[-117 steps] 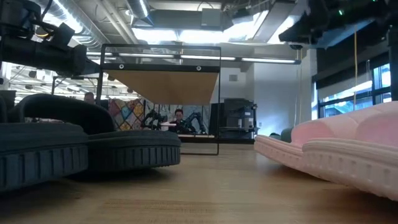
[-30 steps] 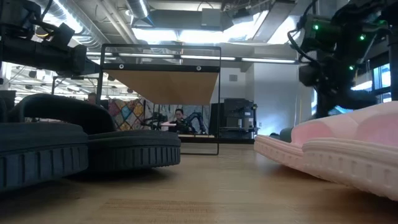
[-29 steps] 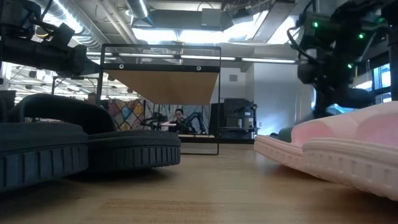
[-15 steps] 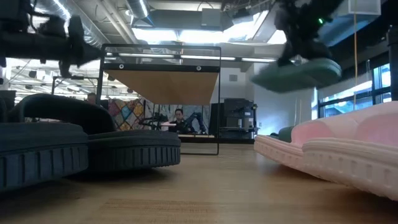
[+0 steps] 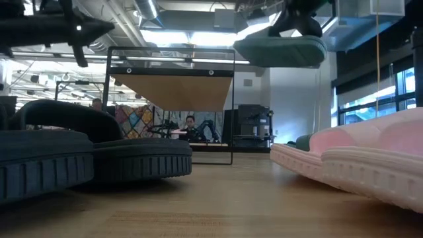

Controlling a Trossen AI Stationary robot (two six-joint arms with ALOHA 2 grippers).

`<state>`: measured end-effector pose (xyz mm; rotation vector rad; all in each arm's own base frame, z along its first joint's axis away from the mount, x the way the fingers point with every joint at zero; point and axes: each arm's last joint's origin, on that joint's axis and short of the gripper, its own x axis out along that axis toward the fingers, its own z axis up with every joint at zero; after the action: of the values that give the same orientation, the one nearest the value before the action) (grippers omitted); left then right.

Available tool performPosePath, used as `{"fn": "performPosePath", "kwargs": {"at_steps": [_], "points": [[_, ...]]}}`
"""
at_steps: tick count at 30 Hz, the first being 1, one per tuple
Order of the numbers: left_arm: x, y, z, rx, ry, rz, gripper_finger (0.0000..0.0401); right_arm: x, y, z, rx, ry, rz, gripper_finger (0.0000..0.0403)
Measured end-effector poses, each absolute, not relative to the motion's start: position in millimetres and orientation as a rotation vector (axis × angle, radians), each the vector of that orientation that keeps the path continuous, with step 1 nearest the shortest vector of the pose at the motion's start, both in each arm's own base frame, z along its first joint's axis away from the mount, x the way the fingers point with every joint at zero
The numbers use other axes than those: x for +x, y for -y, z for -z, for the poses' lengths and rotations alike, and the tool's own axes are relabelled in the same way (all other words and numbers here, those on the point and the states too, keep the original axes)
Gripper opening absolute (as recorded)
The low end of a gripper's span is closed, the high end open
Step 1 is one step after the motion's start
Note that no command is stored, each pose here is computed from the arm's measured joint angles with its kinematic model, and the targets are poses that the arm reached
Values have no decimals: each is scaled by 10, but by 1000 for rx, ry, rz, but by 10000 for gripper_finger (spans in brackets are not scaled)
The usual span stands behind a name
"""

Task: Pick and place slides into the shelf
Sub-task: Put the right green slipper on the shelf

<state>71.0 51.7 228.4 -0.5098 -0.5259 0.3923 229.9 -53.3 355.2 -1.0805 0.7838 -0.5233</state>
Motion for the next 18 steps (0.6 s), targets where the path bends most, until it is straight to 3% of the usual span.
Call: {"fn": "performPosePath", "kwargs": {"at_steps": [7, 18], "points": [[720, -525, -2497, -514, 537, -388, 0, 2300, 535, -3555, -1079, -780, 525, 10], [715, -523, -2510, -439, 528, -408, 0, 2300, 534, -3553, -1077, -780, 525, 10]]}}
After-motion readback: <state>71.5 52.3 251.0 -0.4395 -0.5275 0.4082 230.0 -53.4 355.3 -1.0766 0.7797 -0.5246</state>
